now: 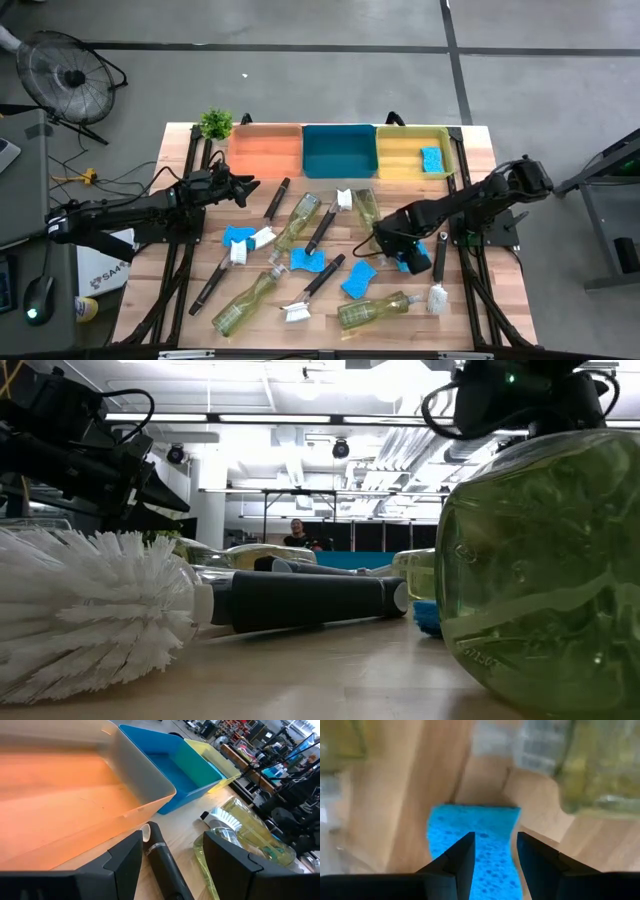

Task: Pick & Place Kitchen Sink Supplies
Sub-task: Put the blue sponge into the yellow bin

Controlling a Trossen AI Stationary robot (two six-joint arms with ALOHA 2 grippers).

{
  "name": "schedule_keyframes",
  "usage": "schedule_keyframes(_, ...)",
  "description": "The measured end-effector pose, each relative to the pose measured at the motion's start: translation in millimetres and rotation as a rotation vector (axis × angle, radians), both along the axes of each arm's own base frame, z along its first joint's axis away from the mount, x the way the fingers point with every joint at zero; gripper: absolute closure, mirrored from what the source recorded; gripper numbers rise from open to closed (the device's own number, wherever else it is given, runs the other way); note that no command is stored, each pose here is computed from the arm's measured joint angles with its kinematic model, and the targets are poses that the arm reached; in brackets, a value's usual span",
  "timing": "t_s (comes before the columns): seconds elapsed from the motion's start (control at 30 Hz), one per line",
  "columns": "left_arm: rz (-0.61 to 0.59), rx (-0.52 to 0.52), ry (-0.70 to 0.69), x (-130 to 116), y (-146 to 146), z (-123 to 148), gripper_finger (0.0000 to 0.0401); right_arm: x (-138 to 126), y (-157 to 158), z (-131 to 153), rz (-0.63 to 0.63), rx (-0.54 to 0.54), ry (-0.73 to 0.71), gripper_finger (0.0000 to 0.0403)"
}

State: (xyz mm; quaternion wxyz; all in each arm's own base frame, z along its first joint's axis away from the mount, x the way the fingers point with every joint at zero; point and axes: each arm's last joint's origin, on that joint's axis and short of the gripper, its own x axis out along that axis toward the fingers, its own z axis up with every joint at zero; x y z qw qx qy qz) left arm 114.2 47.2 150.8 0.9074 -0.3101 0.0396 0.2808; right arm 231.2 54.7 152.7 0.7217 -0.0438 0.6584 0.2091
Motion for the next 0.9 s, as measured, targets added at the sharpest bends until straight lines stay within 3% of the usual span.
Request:
schedule_keyframes(0.4, 0.000, 0.000, 0.000, 0.0, 0.0, 0.1, 0.0197, -3.4, -0.7, -10.6, -0.008, 0.017, -0.024, 0.0273)
schedule_keyframes(0.77, 0.000, 0.000, -0.001, 0.0, 0.0, 0.1, 0.0197, -3.4, -0.9, -10.7, -0.010, 0.011, -0.025, 0.0388)
schedule_keyframes(0.9, 0.000, 0.000, 0.000, 0.0, 0.0, 0.0, 0.0197, -2.7, -0.9, -9.9, -0.037, 0.010, -0.021, 0.0395)
